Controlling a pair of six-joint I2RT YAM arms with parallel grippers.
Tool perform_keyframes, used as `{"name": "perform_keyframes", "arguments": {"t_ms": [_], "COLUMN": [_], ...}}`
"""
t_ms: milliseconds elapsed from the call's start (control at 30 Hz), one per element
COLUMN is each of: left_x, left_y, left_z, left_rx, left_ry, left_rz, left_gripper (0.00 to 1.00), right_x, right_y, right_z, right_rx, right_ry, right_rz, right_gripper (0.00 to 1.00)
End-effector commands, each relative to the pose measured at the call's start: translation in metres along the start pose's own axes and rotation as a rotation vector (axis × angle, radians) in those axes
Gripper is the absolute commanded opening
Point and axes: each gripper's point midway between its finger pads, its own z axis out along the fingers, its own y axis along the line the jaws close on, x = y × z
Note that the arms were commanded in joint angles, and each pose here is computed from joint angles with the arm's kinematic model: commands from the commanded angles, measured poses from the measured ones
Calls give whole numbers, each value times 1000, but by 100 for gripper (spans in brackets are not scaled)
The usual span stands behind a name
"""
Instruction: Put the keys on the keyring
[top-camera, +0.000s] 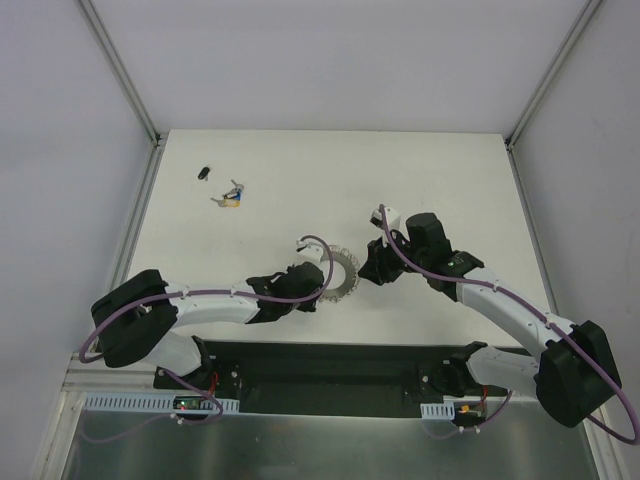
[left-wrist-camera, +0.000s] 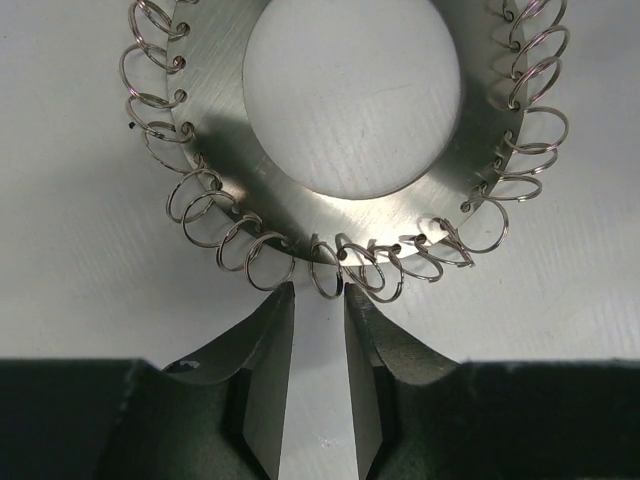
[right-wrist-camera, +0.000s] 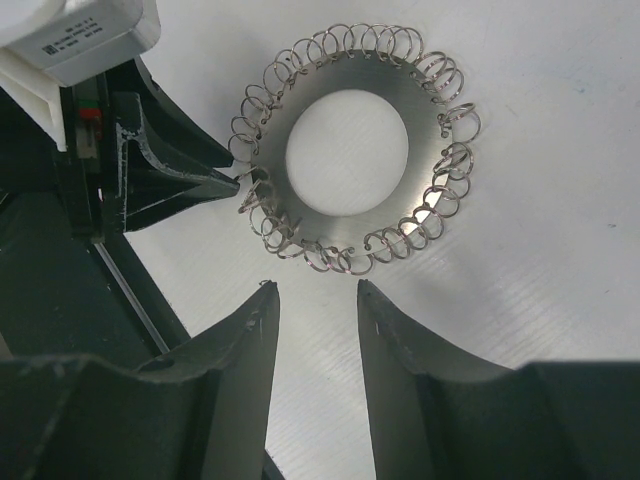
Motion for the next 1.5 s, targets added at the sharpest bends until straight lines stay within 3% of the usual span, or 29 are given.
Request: {"name": "perform_keyframes", "arguments": {"t_ms": [0, 600, 800, 933, 1033, 1300, 1467], "left_x": [-6, -2, -3, -3, -3, -20, -44], "left_y": [0, -2, -2, -2, 6, 11, -3], "left_z": [-2, 10, 9, 6, 3, -13, -30], "left_rx": [-28, -49, -45, -38, -58, 26, 242], "left_ry": [-11, 15, 14, 11, -6, -157, -308], "left_rz": [29, 59, 51, 50, 58, 156, 188], "left_gripper": [25, 22, 12, 0, 0, 0, 0], "right_x": [-15, -14, -19, -22, -20, -36, -41], "right_y": [2, 4, 4, 6, 4, 3, -4], "right_z": [-2, -2, -4, -9, -8, -17, -24], "right_rx": [-6, -13, -7, -4, 1, 24, 55], "right_ry": [-49, -51, -61, -71, -68, -93, -100], "right_rz": [-38, -35, -44, -54, -46, -30, -15], "right_gripper": [40, 40, 40, 40, 40, 40, 40]}}
